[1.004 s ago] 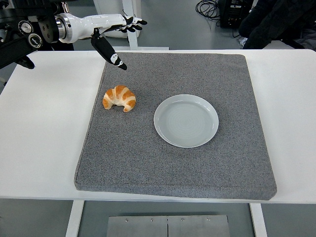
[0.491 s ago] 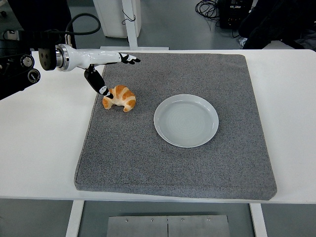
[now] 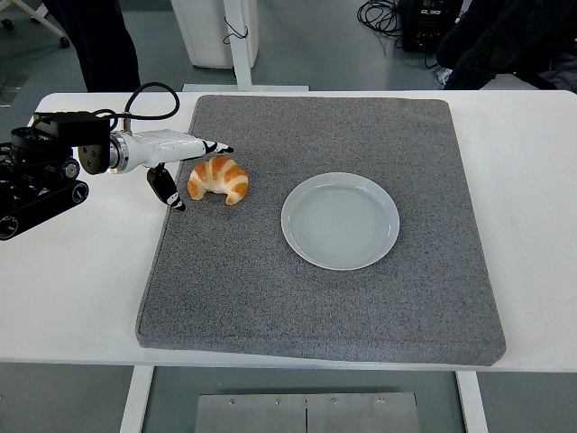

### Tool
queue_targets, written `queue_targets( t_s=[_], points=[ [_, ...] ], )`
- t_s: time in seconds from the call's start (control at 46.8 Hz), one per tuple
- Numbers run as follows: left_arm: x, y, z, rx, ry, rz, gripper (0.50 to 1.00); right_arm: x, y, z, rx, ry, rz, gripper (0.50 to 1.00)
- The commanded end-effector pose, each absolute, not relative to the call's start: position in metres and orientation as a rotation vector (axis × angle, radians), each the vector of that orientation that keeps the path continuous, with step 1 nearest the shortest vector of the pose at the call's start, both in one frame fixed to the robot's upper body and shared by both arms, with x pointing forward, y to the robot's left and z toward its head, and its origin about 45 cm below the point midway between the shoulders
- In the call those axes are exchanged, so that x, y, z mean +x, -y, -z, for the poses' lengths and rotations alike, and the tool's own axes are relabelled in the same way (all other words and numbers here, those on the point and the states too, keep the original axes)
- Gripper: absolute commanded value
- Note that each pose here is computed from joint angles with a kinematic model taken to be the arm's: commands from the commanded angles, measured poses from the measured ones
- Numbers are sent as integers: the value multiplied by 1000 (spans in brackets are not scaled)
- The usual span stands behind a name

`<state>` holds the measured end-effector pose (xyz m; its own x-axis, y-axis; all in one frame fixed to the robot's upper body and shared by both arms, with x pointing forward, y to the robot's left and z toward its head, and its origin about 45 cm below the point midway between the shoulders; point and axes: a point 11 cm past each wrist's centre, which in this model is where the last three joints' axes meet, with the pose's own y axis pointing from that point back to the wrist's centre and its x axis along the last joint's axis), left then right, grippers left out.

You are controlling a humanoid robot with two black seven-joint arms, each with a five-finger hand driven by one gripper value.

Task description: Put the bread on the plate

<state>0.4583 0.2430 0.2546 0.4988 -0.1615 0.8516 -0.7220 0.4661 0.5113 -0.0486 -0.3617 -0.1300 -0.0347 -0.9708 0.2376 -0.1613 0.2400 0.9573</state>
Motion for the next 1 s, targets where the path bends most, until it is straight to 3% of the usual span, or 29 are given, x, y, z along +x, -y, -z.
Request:
queue_targets(
  t_s=[0.0, 0.983],
  points=[
    [460, -239, -256, 1039, 1022, -454, 995, -48, 362, 130, 1136, 1445, 955, 1000],
    [473, -205, -232, 965, 1048, -496, 992, -48, 362, 130, 1136, 1445, 955, 1000]
  ],
)
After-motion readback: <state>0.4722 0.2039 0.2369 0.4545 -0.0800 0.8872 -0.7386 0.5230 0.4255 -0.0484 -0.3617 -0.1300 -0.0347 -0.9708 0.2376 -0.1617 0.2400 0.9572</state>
